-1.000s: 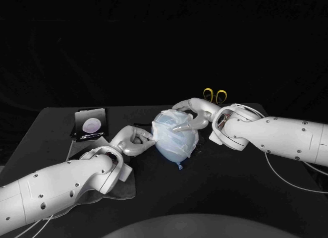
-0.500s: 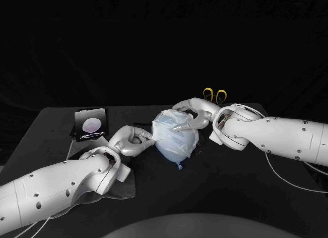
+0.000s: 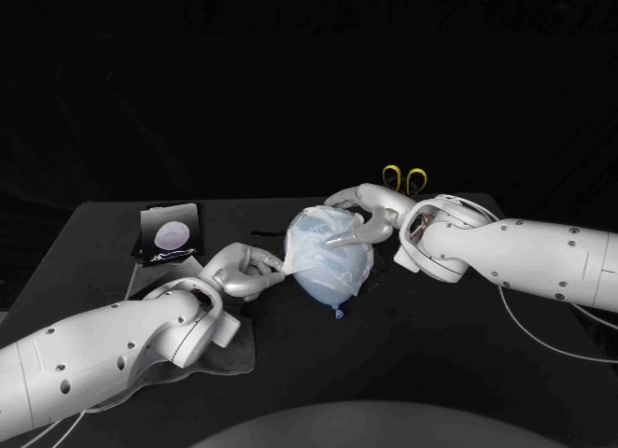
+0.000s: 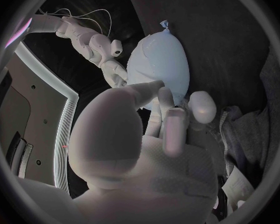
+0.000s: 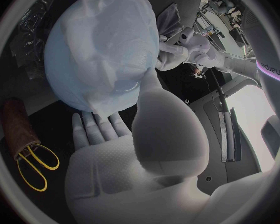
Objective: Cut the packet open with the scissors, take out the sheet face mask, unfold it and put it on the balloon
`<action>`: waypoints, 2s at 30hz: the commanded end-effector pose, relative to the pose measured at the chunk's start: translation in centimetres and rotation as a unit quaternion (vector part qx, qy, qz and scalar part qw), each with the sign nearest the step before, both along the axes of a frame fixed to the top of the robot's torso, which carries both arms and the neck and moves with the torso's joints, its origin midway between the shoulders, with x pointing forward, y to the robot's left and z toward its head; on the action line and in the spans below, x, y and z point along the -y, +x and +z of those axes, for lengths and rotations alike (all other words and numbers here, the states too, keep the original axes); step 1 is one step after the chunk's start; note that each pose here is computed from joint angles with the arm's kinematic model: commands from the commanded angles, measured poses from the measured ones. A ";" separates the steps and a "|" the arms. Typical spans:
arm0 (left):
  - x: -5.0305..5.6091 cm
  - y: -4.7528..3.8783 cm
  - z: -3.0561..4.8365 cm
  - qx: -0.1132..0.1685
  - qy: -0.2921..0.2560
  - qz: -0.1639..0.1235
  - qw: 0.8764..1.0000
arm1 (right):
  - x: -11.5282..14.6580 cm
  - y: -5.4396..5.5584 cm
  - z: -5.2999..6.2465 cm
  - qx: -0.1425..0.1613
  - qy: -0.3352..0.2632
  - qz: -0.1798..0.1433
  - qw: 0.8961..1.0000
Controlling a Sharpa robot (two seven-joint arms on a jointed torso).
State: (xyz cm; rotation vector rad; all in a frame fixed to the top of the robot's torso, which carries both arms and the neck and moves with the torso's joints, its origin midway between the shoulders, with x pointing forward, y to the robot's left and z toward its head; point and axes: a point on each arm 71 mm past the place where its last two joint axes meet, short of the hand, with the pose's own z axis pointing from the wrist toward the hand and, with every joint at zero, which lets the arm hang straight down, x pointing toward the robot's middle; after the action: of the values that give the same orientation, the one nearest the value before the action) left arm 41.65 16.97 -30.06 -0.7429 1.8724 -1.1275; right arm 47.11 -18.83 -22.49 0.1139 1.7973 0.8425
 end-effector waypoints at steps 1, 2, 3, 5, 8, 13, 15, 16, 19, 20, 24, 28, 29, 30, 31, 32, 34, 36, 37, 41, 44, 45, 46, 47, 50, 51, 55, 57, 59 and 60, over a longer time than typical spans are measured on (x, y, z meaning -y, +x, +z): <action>-0.3 -0.05 -0.46 -0.027 0.014 0.000 1.000 | 0.0 -0.2 -0.7 -0.015 -0.014 0.008 1.000; -0.5 -0.02 -0.49 -0.028 0.016 0.003 0.999 | 0.0 -0.2 -0.7 -0.015 -0.014 0.008 1.000; -0.6 0.02 -0.53 -0.028 0.018 0.007 0.999 | 0.0 -0.2 -0.7 -0.015 -0.014 0.008 1.000; -0.9 0.09 -0.58 -0.029 0.020 0.012 0.999 | 0.0 -0.2 -0.7 -0.015 -0.014 0.008 1.000; -1.2 0.17 -0.61 -0.028 0.021 0.020 0.999 | 0.0 -0.2 -0.7 -0.015 -0.015 0.008 1.000; -1.5 0.25 -0.62 -0.027 0.020 0.027 0.999 | 0.0 -0.3 -0.7 -0.016 -0.015 0.008 1.000; -1.5 0.27 -0.60 -0.026 0.018 0.029 0.999 | 0.0 -0.3 -0.7 -0.017 -0.015 0.008 1.000; -1.5 0.28 -0.59 -0.025 0.017 0.030 0.999 | 0.0 -0.3 -0.7 -0.017 -0.015 0.008 1.000; -1.6 0.30 -0.58 -0.025 0.016 0.031 0.999 | 0.0 -0.3 -0.7 -0.017 -0.015 0.008 1.000; -1.6 0.30 -0.58 -0.025 0.015 0.031 0.999 | 0.0 -0.3 -0.7 -0.017 -0.015 0.008 1.000; -1.7 0.22 -0.67 -0.033 0.014 0.024 0.999 | 0.0 -0.3 -0.7 -0.017 -0.015 0.008 1.000; -1.6 -0.02 -0.89 -0.052 0.015 0.000 0.999 | 0.1 -0.3 -0.7 -0.017 -0.015 0.008 1.000; -1.5 -0.10 -0.95 -0.057 0.017 -0.007 0.998 | 0.1 -0.3 -0.7 -0.017 -0.015 0.008 1.000; -1.5 -0.16 -1.01 -0.061 0.018 -0.013 0.998 | 0.1 -0.3 -0.7 -0.016 -0.015 0.008 1.000; -1.4 -0.20 -1.05 -0.064 0.020 -0.017 0.998 | 0.0 -0.3 -0.7 -0.016 -0.015 0.008 1.000; -1.4 -0.25 -1.11 -0.068 0.022 -0.022 0.997 | 0.0 -0.3 -0.7 -0.016 -0.015 0.008 1.000; -1.4 -0.32 -1.21 -0.072 0.030 -0.030 0.997 | 0.0 -0.3 -0.7 -0.016 -0.015 0.008 1.000; -1.5 -0.33 -1.27 -0.073 0.036 -0.034 0.996 | 0.0 -0.3 -0.7 -0.016 -0.015 0.008 1.000; -1.6 -0.33 -1.32 -0.073 0.040 -0.036 0.996 | 0.0 -0.3 -0.7 -0.016 -0.014 0.008 1.000; -1.9 -0.22 -1.44 -0.071 0.051 -0.037 0.995 | 0.0 -0.3 -0.7 -0.016 -0.014 0.008 1.000; -2.0 -0.11 -1.41 -0.067 0.045 -0.033 0.996 | 0.0 -0.3 -0.7 -0.016 -0.014 0.009 1.000; -2.0 -0.06 -1.37 -0.065 0.041 -0.030 0.997 | 0.0 -0.3 -0.7 -0.016 -0.014 0.009 1.000; -2.0 -0.03 -1.33 -0.064 0.038 -0.027 0.997 | 0.0 -0.3 -0.7 -0.016 -0.013 0.009 1.000; -2.0 0.00 -1.30 -0.062 0.035 -0.024 0.997 | 0.0 -0.3 -0.7 -0.016 -0.013 0.009 1.000; -1.9 0.22 -1.10 -0.054 0.012 -0.003 0.998 | 0.0 -0.3 -0.7 -0.015 -0.009 0.011 1.000; -1.9 0.30 -1.02 -0.052 0.002 0.006 0.999 | 0.0 -0.3 -0.6 -0.014 -0.007 0.012 1.000; -1.8 0.51 -0.77 -0.044 -0.027 0.030 0.998 | -0.1 -0.4 -0.5 -0.010 0.004 0.018 1.000; -1.8 0.55 -0.71 -0.043 -0.034 0.036 0.998 | -0.1 -0.4 -0.4 -0.009 0.010 0.020 1.000; -1.8 0.56 -0.66 -0.041 -0.040 0.039 0.998 | -0.1 -0.5 -0.3 -0.007 0.019 0.022 1.000; -1.8 0.56 -0.64 -0.041 -0.042 0.039 0.998 | -0.1 -0.6 -0.2 -0.006 0.024 0.023 0.999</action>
State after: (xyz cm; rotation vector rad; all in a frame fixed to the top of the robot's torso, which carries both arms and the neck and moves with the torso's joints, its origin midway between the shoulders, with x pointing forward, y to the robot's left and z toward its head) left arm 42.05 18.74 -31.06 -0.8623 1.9294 -1.1076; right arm 46.83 -18.98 -22.58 0.1165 1.7949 0.8739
